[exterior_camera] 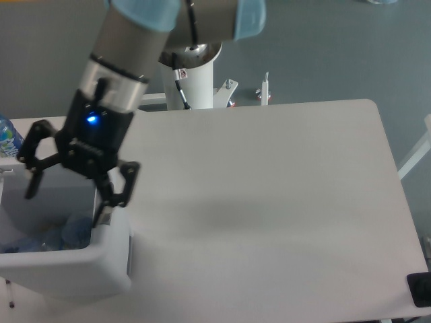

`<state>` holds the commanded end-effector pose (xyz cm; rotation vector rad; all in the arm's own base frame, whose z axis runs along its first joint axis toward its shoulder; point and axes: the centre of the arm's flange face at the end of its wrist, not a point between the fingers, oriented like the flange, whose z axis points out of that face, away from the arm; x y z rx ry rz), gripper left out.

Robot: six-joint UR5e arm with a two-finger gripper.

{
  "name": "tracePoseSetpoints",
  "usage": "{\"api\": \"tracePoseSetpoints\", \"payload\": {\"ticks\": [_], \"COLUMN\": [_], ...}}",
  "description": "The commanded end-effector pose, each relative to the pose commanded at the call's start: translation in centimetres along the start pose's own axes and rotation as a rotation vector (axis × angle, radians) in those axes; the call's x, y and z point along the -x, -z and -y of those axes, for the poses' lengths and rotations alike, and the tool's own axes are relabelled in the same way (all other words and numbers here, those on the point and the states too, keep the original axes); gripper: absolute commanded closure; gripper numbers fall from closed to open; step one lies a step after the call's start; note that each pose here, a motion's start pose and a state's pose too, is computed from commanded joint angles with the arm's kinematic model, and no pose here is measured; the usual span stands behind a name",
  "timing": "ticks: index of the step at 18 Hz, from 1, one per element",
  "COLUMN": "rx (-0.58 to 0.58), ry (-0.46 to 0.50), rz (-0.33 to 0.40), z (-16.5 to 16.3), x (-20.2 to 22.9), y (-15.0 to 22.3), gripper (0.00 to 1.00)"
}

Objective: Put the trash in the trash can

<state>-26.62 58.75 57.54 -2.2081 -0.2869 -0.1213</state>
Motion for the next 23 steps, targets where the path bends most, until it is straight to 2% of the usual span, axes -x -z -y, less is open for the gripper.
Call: {"api": "tracePoseSetpoints", "payload": {"ticks": [2,7,10,14,18,20,23], "rx": [-0.002,-0.007,0.057,0.179,0.285,0.332,0.335], "ry": [0.007,0.02,-0.075,-0.178,-0.333,-0.352,-0.346], "rz": [0.087,0.241,0.319,0.348,0.351,0.369,0.384], "z": [0.2,0.2,-0.5,-2.0,-4.3,-5.0,-5.2], "x": [1.8,5.4,7.0,8.7,11.0,12.0,12.9], "y": [1.6,5.7,6.3,8.6,11.8,12.9,13.9], "gripper": [0.0,0.0,0.0,0.0,0.0,0.0,0.0]}}
